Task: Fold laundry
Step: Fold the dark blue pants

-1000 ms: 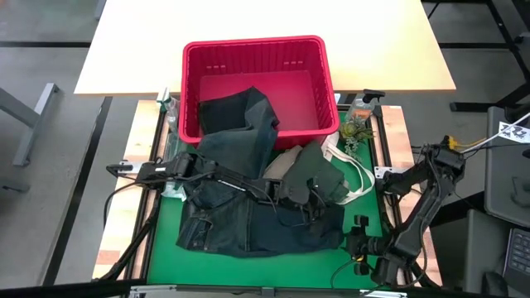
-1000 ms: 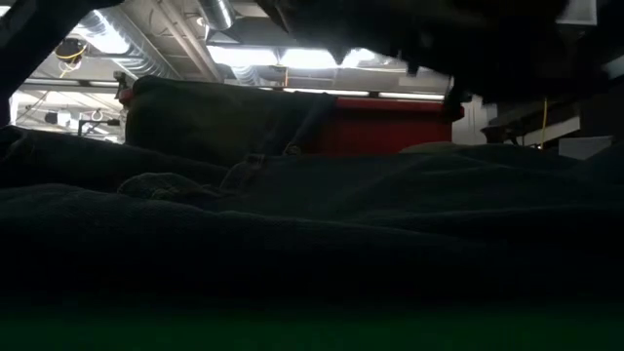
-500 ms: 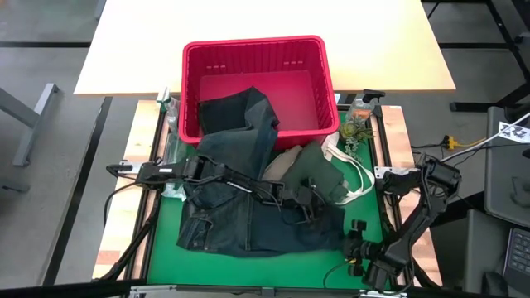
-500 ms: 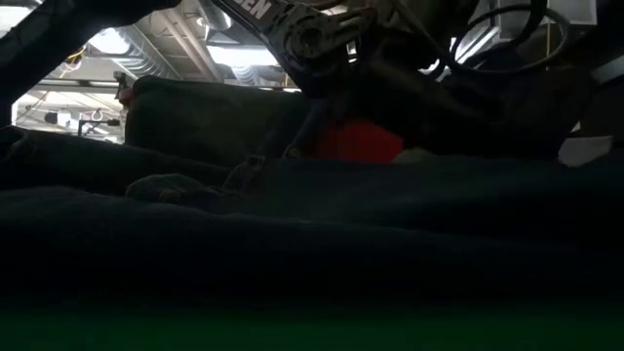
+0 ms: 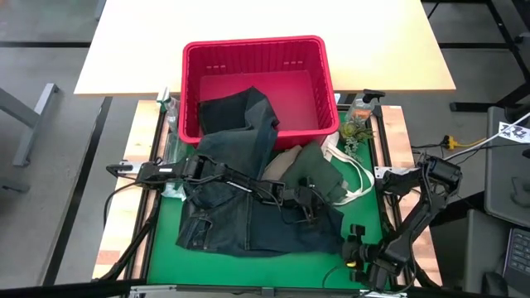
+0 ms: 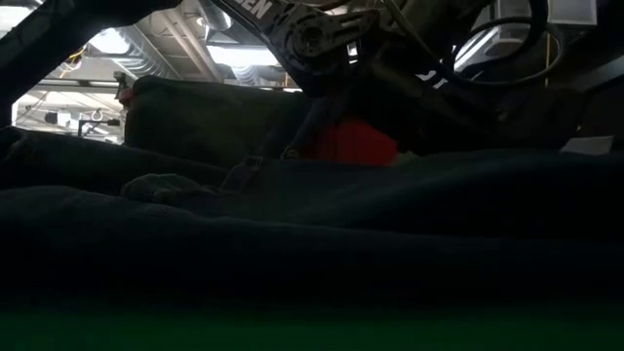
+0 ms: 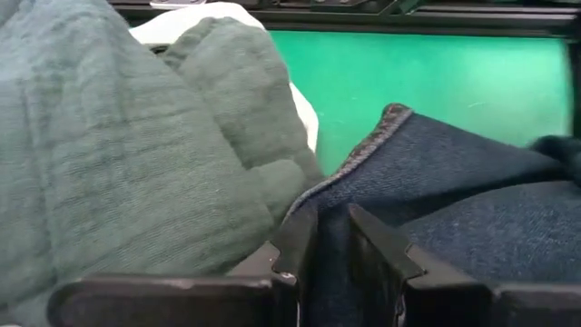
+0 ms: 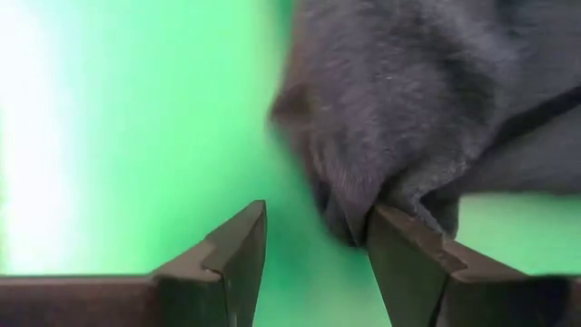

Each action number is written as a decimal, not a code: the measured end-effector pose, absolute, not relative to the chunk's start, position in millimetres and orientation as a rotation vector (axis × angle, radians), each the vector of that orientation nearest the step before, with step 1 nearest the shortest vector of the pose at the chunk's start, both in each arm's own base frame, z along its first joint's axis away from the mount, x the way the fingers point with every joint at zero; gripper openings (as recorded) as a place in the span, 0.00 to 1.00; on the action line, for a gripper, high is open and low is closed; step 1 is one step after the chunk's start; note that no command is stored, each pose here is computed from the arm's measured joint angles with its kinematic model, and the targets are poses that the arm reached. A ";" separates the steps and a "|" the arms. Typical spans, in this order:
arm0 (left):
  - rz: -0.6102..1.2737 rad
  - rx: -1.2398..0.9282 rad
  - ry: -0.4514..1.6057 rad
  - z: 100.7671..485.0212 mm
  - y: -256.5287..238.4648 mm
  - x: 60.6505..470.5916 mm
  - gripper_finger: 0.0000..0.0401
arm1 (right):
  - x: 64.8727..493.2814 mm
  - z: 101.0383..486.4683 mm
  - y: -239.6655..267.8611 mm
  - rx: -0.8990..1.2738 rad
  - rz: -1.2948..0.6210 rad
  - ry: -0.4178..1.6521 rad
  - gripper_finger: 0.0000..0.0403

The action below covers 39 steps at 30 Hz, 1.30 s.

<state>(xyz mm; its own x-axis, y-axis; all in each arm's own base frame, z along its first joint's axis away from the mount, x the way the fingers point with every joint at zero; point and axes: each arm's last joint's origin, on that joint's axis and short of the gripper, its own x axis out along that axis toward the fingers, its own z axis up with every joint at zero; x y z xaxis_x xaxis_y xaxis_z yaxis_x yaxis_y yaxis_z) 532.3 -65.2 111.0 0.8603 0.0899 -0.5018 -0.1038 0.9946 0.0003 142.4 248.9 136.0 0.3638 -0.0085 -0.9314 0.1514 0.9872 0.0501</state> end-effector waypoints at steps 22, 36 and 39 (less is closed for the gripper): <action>0.153 -0.016 0.530 109.7 -59.0 532.0 0.14 | 145.5 156.8 260.8 0.209 0.126 1.151 0.45; 0.149 -0.018 0.529 109.7 -59.3 532.0 0.14 | 137.8 179.8 223.4 0.110 -0.191 0.873 0.45; 0.149 -0.017 0.529 109.6 -59.3 532.0 0.14 | 137.4 163.3 225.0 0.167 -0.158 0.895 0.45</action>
<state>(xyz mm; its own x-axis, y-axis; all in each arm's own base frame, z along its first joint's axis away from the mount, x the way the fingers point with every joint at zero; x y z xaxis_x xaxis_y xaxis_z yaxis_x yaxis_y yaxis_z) 532.0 -59.3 109.6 0.8530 0.1373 -0.5036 -0.1463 0.9890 0.0219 137.4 225.0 163.3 0.6155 -0.0666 -0.7853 0.2058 0.9754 0.0786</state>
